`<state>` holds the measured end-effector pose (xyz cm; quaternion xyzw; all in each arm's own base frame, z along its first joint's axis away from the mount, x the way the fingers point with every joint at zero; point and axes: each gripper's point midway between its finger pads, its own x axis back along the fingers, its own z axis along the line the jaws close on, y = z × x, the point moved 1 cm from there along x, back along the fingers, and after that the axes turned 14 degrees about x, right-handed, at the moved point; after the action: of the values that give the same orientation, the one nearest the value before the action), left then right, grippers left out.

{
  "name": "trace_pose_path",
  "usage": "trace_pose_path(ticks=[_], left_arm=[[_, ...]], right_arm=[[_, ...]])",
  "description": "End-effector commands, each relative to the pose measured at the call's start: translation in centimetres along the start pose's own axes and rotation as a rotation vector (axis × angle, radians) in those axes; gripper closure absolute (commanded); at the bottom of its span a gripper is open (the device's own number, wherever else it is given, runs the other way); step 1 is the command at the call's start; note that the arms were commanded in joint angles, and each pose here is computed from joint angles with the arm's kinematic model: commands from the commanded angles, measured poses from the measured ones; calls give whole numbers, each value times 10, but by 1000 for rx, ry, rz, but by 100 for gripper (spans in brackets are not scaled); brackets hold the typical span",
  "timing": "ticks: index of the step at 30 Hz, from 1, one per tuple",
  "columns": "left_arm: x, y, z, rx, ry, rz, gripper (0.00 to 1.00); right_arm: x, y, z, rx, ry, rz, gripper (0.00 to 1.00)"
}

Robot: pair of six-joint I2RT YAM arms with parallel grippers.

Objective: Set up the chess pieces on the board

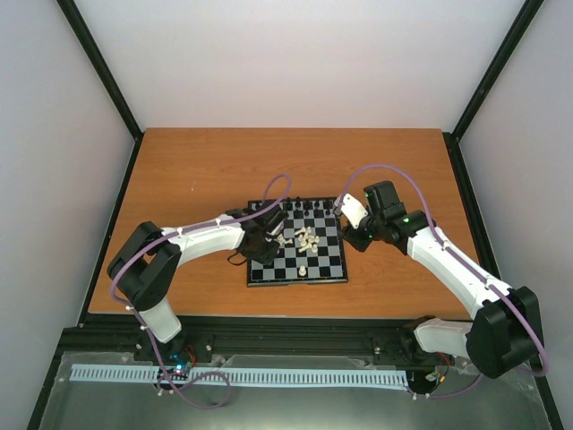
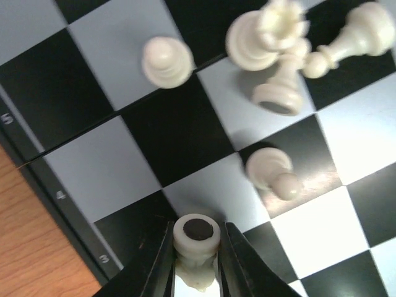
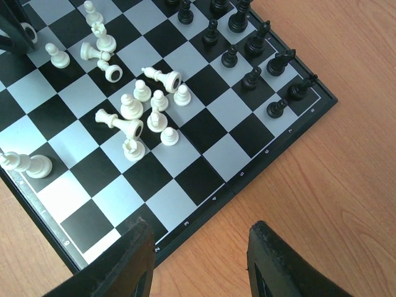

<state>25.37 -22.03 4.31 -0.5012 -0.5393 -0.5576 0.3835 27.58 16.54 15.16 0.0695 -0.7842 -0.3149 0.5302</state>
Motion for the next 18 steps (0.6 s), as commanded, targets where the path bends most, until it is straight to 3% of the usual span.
trace_pose_path(ticks=[1, 5, 9, 18], left_arm=[[-2, -7, -26, -48, -106, 5, 81], [1, -9, -25, -44, -116, -5, 83], [3, -14, -20, -38, -114, -10, 72], [-2, -24, -9, -21, -83, -9, 70]], right_arm=[[-4, -1, 1, 5, 11, -4, 57], [-5, -1, 2, 3, 19, -4, 57], [-5, 0, 4, 0, 37, -11, 57], [-7, 1, 8, -3, 63, -16, 57]])
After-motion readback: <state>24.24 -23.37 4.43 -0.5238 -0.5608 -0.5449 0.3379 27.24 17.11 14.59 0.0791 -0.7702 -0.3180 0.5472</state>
